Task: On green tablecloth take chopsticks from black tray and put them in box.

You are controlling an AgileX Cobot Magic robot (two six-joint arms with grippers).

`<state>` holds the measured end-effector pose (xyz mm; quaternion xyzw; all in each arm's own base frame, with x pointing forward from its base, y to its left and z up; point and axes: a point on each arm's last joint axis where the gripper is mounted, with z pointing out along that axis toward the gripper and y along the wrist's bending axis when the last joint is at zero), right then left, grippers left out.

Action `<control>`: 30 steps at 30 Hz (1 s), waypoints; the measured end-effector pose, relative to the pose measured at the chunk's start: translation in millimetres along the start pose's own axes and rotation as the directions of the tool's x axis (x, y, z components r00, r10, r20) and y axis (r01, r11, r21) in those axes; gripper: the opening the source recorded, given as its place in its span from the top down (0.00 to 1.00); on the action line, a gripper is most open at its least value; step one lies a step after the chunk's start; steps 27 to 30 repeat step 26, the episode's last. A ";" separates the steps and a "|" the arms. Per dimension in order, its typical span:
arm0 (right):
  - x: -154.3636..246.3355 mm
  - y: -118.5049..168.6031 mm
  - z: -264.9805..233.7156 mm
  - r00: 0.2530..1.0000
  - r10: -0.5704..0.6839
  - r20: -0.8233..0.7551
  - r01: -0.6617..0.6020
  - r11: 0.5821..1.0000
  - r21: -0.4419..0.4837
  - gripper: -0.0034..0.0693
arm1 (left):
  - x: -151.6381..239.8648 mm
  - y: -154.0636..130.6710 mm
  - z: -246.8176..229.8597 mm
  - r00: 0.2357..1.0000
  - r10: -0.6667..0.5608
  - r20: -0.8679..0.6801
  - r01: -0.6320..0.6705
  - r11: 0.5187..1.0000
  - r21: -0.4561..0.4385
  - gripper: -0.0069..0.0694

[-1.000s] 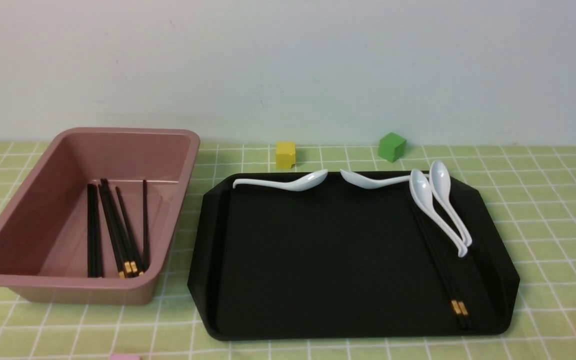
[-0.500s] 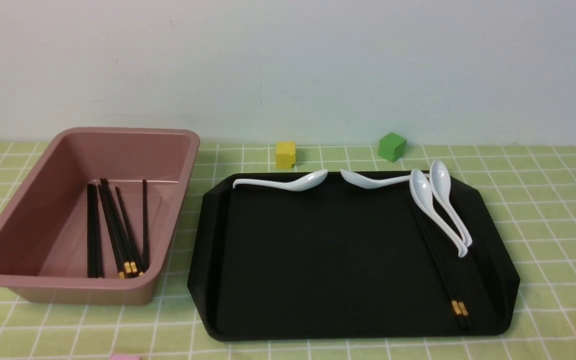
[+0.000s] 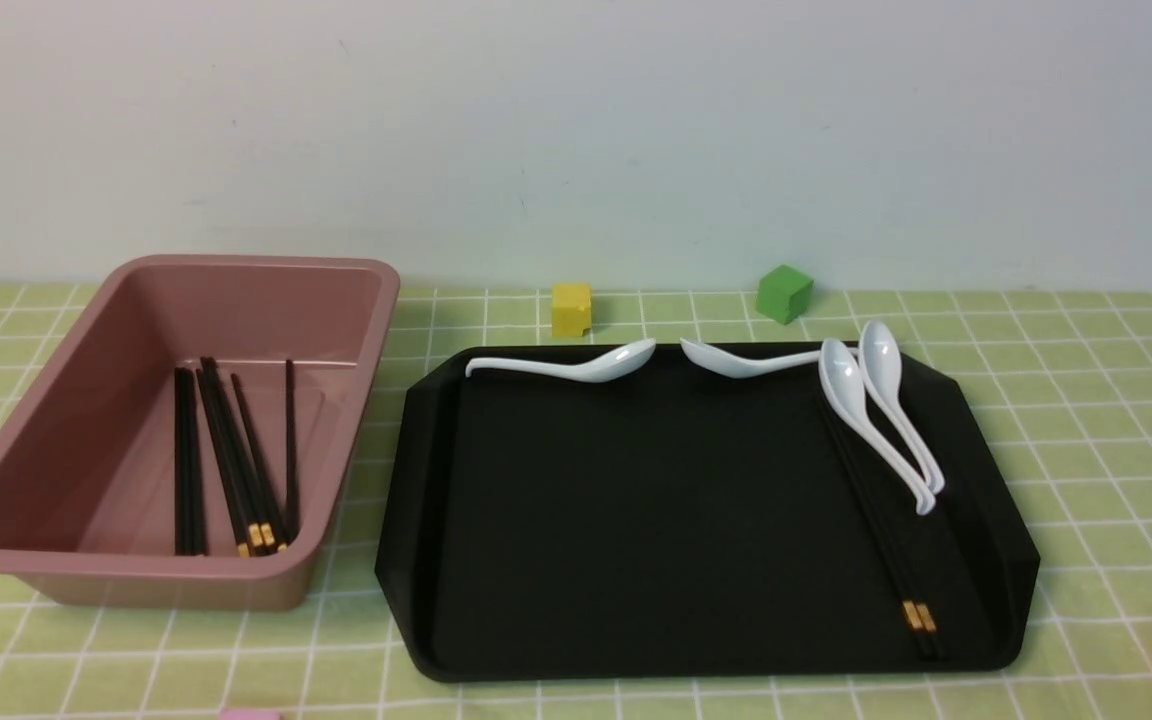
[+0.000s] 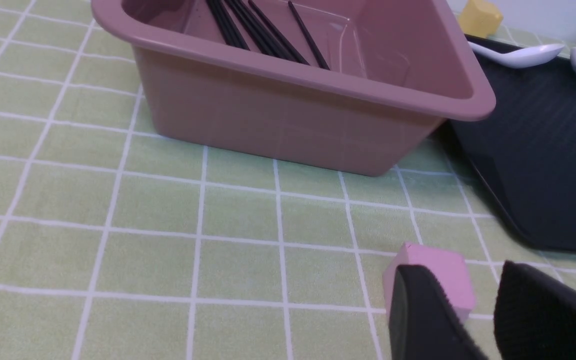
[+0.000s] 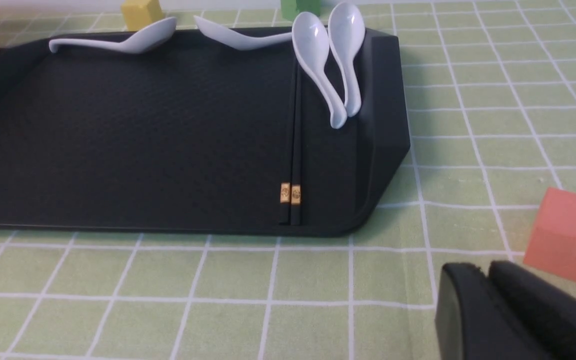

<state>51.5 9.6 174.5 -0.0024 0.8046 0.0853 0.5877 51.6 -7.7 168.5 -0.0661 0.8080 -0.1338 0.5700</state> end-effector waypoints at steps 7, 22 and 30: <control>0.1 0.0 0.0 1.000 0.000 -0.001 0.000 1.000 0.000 0.83 | 0.0 0.0 0.0 1.000 0.000 0.000 0.000 1.000 0.000 0.60; 0.1 0.0 0.0 1.000 0.000 -0.002 0.000 1.000 0.000 0.80 | 0.0 0.0 0.0 1.000 0.000 0.000 0.000 1.000 0.000 0.60; 0.1 0.0 0.0 1.000 0.000 -0.002 0.000 1.000 0.000 0.80 | 0.0 0.0 0.0 1.000 0.000 0.000 0.000 1.000 0.000 0.60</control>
